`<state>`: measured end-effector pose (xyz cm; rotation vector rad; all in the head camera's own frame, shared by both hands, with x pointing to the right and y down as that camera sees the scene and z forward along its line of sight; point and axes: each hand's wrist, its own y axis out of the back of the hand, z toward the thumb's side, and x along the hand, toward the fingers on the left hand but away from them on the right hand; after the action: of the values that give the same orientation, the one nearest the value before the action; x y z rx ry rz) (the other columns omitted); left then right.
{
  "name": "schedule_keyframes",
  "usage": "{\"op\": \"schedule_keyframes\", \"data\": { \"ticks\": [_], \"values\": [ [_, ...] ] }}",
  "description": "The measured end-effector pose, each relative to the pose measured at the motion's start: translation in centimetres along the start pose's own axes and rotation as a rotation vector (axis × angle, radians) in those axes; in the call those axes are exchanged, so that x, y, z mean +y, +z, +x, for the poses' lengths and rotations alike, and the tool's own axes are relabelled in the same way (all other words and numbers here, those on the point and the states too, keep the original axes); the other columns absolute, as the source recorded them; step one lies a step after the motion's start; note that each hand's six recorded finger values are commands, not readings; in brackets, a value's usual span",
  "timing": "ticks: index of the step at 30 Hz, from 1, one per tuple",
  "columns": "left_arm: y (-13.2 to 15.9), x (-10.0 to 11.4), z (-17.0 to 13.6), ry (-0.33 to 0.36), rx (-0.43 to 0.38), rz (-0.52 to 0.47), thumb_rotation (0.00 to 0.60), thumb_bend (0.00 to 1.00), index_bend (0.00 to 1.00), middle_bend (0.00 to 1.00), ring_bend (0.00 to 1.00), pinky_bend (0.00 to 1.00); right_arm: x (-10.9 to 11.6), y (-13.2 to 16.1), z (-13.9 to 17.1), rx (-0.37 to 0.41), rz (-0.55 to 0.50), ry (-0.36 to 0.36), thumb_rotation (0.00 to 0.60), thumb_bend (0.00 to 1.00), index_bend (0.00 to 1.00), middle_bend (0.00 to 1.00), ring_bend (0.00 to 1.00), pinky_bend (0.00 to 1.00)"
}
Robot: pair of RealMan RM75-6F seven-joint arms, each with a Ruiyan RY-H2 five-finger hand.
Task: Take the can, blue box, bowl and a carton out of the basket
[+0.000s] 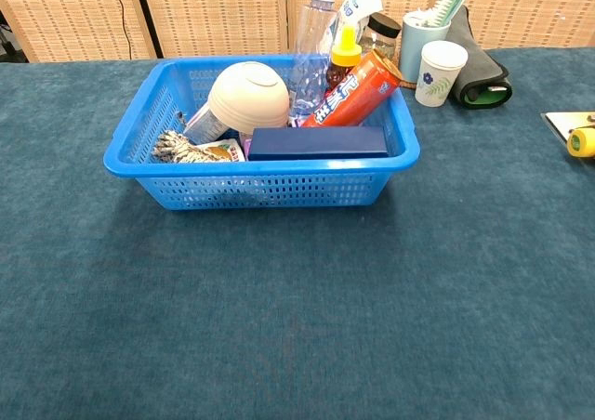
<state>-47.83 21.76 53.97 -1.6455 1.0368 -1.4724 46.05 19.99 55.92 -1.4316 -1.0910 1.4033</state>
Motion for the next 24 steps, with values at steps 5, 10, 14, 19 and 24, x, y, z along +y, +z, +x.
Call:
{"op": "schedule_keyframes", "data": {
  "ticks": [5,10,14,19,24],
  "values": [
    [-0.1,0.3,-0.3,0.01,-0.004,-0.005,0.6,0.1,0.0,0.0,0.0,0.0,0.0,0.2,0.0,0.008,-0.022,0.004,0.6,0.0,0.0,0.0,0.0,0.0],
    [0.2,0.4,-0.7,0.019,-0.016,-0.005,0.6,0.1,0.0,0.0,0.0,0.0,0.0,1.6,-1.5,0.071,-0.063,0.005,0.6,0.0,0.0,0.0,0.0,0.0],
    [0.4,0.4,-0.9,0.023,-0.021,-0.002,0.6,0.1,0.0,0.0,0.0,0.0,-0.2,3.4,-3.6,0.142,-0.108,0.026,0.6,0.0,0.0,0.0,0.0,0.0],
    [0.3,0.3,-0.7,0.021,-0.011,0.004,0.6,0.1,0.0,0.0,0.0,0.0,-0.5,6.5,-7.4,0.235,-0.227,0.079,0.6,0.0,0.0,0.0,0.0,0.0],
    [0.2,0.1,-0.4,0.018,0.001,0.011,0.6,0.1,0.0,0.0,0.0,0.0,-1.6,10.4,-11.9,0.311,-0.313,0.132,0.6,0.0,0.0,0.0,0.0,0.01]
  ]
}}
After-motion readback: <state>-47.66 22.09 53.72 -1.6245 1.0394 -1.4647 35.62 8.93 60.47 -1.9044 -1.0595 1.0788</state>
